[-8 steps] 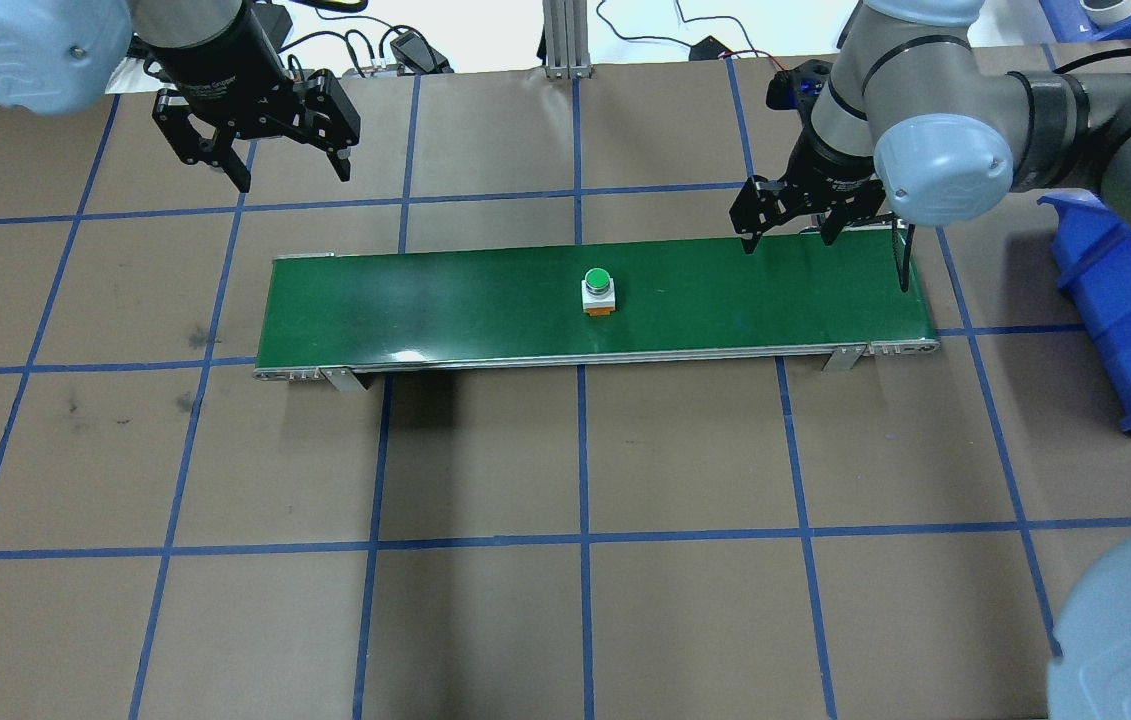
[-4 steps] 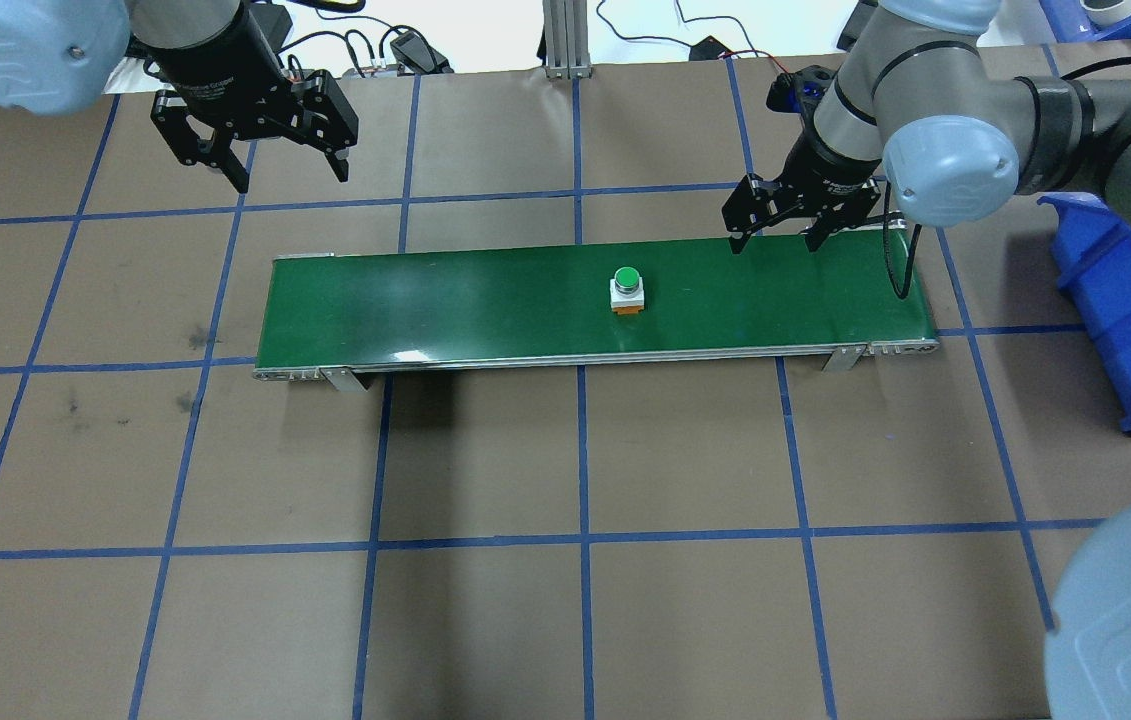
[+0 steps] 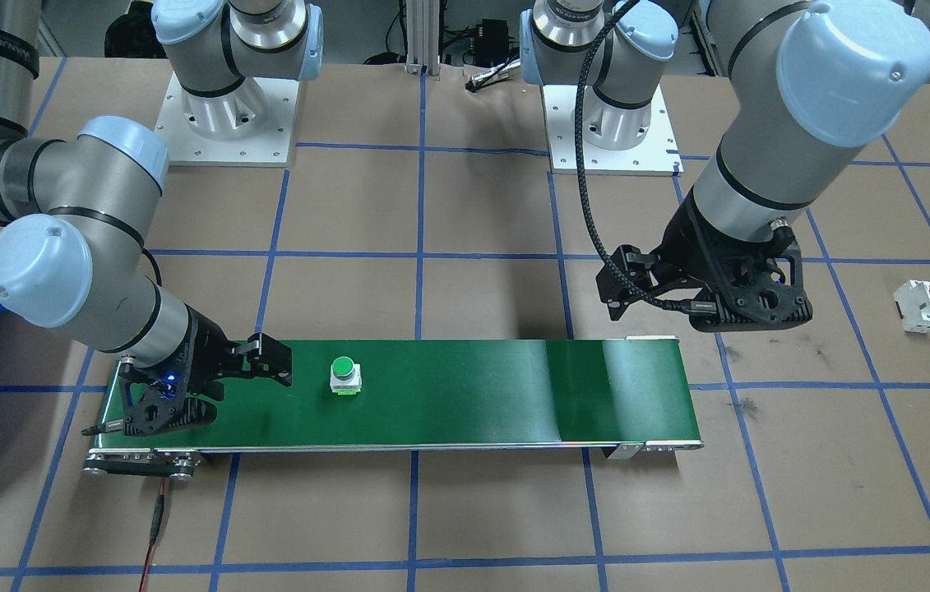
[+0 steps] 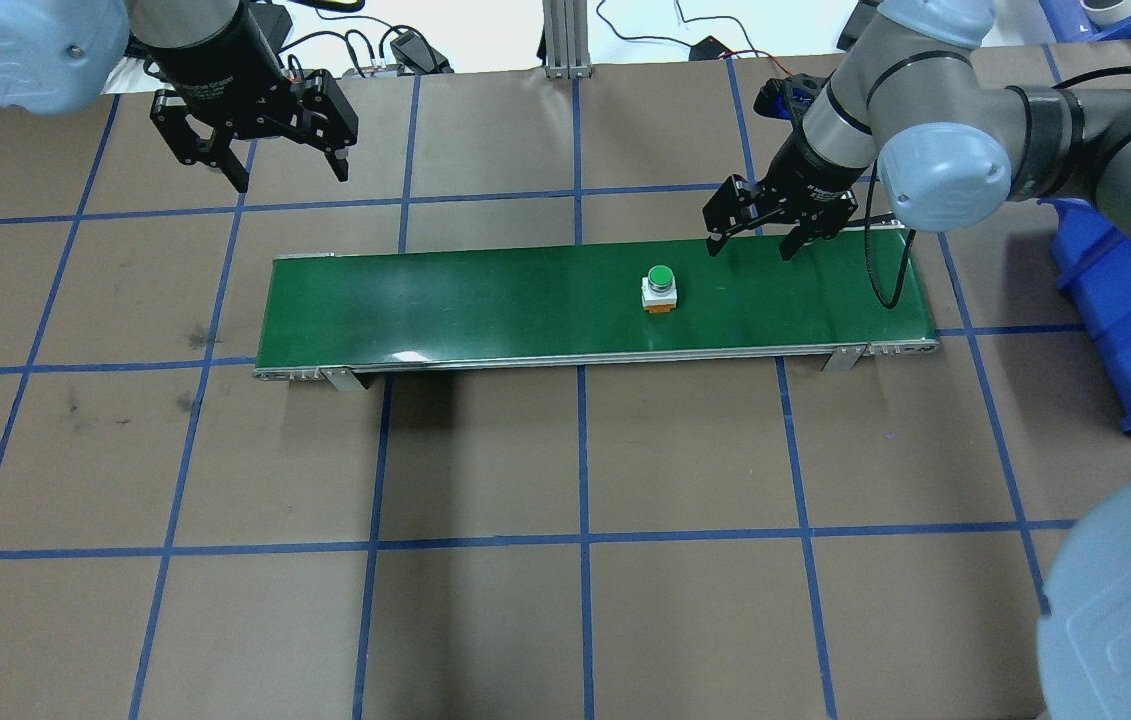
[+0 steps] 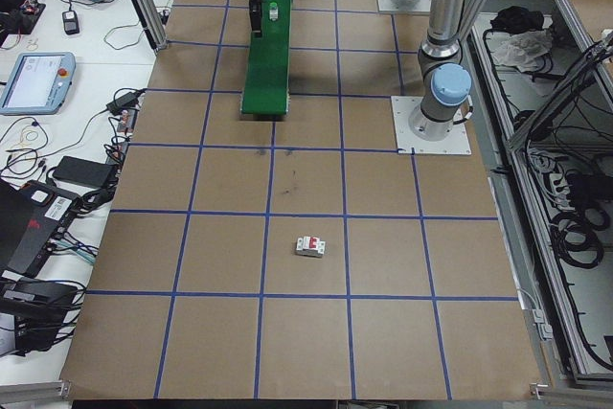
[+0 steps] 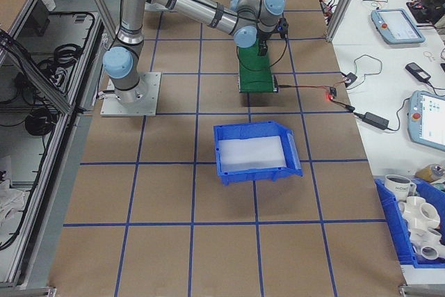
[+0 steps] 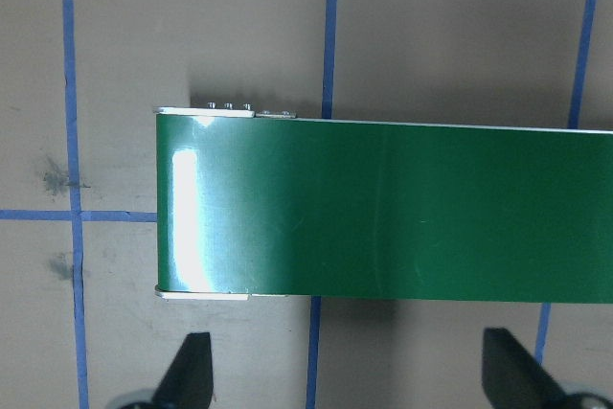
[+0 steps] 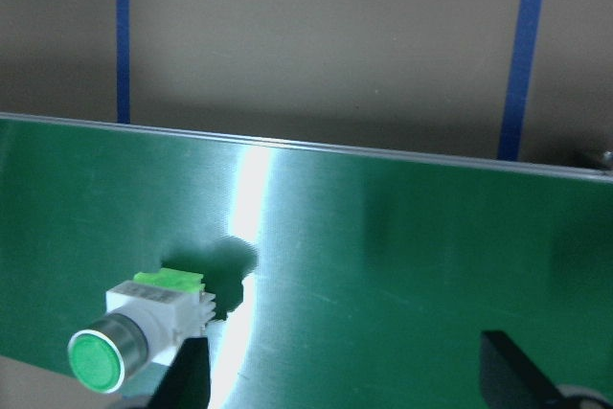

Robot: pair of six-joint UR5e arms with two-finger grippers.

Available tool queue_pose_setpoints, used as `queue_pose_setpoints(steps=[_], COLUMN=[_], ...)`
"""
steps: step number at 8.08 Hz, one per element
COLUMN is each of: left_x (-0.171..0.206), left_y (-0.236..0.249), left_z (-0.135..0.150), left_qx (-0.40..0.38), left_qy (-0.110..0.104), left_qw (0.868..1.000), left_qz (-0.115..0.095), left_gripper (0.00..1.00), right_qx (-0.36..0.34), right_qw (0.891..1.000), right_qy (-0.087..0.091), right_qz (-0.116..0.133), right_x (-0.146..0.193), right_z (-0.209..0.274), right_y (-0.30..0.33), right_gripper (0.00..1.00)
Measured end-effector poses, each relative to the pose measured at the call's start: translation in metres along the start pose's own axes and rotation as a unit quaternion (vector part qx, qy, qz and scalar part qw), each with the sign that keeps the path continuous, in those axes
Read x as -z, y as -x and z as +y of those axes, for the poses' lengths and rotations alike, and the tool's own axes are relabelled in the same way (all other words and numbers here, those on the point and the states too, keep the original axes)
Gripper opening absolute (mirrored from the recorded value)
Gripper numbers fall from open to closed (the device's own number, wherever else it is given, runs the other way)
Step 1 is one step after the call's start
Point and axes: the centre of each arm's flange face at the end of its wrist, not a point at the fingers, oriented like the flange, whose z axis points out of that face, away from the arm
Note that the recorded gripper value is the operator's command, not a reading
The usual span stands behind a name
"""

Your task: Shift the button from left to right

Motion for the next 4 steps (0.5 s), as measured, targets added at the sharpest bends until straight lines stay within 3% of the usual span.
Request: queue_pose_setpoints(steps=[2,4], left_x=[0.0004,0.0007], left_y=[0.0000,0.0000], left_z=[0.0000,-0.0001], left_qx=[0.000,0.000], left_qy=[-0.001,-0.001], left_qw=[1.000,1.000], left_qz=[0.000,0.000], left_gripper=[1.00,1.00], right_qx=[-0.013,-0.024], right_qw=[0.999,0.998], right_qy=[0.002,0.003], right_qz=[-0.040,-0.057], right_x=[-0.0080,-0.0110], right_z=[0.0001,-0.0005], right_y=[0.0052,0.0076], right_gripper=[1.00,1.00])
